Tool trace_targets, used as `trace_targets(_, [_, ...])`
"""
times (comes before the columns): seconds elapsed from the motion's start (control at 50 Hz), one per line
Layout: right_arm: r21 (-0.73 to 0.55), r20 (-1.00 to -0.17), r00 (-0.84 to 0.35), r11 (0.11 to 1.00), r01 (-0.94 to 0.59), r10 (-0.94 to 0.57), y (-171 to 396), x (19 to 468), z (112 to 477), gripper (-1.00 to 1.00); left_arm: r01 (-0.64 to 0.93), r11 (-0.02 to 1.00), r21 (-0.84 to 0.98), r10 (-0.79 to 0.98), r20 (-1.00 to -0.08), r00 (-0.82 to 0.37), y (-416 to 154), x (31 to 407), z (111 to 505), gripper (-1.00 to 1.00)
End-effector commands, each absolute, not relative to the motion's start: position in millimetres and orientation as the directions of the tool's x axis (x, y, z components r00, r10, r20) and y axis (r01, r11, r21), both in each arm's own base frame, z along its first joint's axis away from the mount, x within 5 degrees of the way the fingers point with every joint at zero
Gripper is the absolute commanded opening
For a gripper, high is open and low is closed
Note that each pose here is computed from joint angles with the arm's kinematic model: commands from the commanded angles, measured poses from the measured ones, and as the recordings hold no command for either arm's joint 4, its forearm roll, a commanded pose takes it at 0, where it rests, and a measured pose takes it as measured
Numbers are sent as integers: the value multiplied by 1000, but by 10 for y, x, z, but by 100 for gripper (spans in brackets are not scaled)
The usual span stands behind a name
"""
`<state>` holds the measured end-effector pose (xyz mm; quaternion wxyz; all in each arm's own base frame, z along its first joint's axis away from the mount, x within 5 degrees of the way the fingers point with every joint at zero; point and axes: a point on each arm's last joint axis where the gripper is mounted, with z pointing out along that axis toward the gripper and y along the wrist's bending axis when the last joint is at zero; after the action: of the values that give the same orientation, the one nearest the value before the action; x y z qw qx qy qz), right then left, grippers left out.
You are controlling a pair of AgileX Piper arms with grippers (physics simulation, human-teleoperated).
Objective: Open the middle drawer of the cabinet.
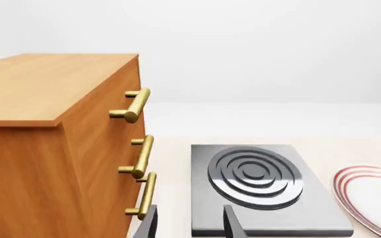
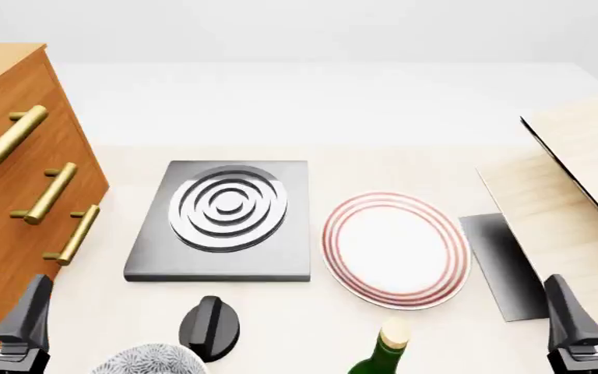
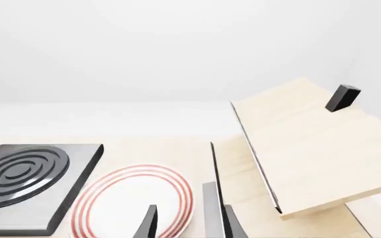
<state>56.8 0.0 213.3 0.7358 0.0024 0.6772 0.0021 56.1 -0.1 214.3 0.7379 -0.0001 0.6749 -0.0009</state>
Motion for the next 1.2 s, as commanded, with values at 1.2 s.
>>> trace_targets(1.2, [18, -997, 74, 1000, 0, 18, -1, 572, 2143, 100, -133, 639, 758, 768, -636, 66, 20, 583, 2326, 100])
